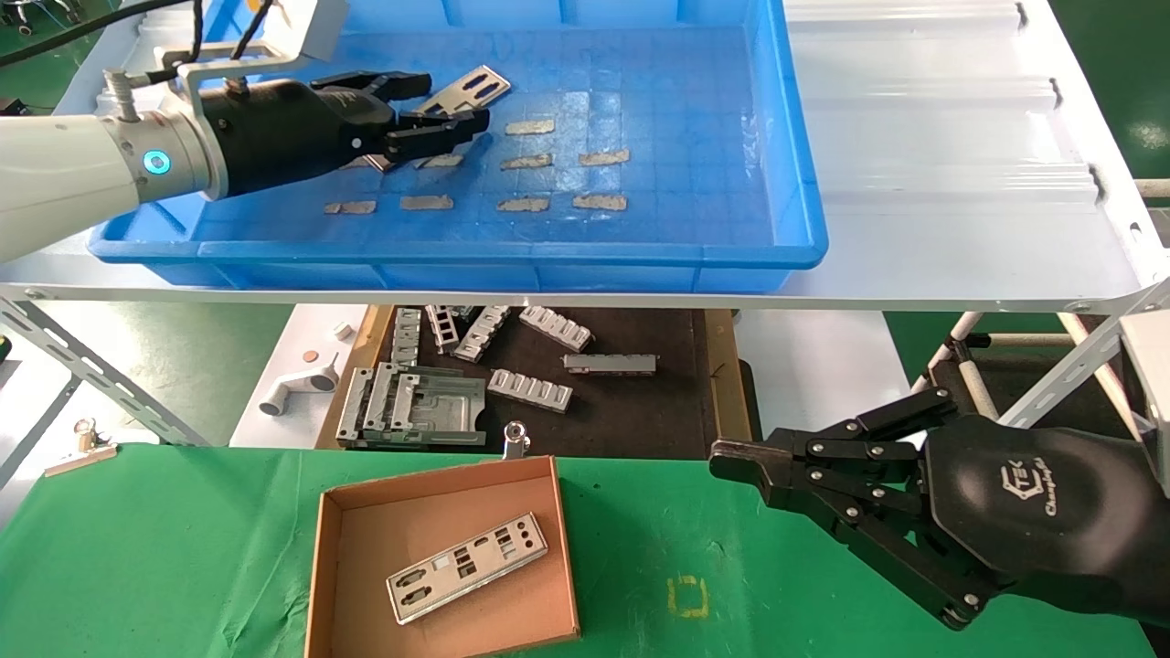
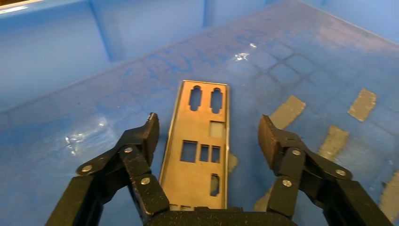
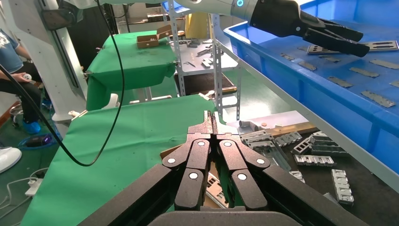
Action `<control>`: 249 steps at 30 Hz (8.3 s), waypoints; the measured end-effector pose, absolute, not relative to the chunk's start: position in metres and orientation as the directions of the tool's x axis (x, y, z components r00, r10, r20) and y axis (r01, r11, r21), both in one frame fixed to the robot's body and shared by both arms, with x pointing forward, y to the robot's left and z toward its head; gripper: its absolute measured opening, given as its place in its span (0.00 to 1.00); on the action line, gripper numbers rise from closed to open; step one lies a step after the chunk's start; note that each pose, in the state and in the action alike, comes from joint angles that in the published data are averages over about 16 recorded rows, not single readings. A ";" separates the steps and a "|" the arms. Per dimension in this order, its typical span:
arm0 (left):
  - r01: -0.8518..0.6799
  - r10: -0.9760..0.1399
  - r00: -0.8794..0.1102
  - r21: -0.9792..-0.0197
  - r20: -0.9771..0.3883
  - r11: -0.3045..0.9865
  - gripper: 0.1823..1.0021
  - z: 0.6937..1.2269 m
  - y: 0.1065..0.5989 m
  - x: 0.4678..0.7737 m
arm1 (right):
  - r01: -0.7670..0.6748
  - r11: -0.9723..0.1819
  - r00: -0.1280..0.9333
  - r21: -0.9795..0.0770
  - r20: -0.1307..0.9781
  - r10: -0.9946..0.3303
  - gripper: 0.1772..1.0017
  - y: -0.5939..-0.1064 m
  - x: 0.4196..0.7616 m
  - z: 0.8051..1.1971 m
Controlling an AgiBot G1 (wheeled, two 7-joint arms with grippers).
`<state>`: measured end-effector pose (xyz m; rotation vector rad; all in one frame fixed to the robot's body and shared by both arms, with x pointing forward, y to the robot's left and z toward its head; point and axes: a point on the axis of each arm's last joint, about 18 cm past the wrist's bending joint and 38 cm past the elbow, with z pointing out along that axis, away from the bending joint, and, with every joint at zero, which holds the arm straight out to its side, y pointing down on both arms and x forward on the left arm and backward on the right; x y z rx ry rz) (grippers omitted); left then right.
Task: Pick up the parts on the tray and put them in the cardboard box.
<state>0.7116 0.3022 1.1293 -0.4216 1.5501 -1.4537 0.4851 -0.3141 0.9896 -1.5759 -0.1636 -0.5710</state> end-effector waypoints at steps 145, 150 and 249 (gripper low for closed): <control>0.104 -0.526 -0.727 -0.828 -0.441 0.552 0.31 0.826 0.287 0.601 | 0.438 -0.103 0.862 -0.893 0.450 -0.236 0.02 -0.314 0.485 0.990; 0.103 -0.527 -0.727 -0.829 -0.439 0.549 0.31 0.826 0.286 0.602 | 0.438 -0.103 0.862 -0.893 0.450 -0.236 0.02 -0.314 0.485 0.990; 0.419 -0.225 -0.868 -0.896 -0.443 0.147 1.00 0.979 0.296 0.491 | 0.438 -0.103 0.862 -0.893 0.450 -0.236 0.98 -0.314 0.485 0.990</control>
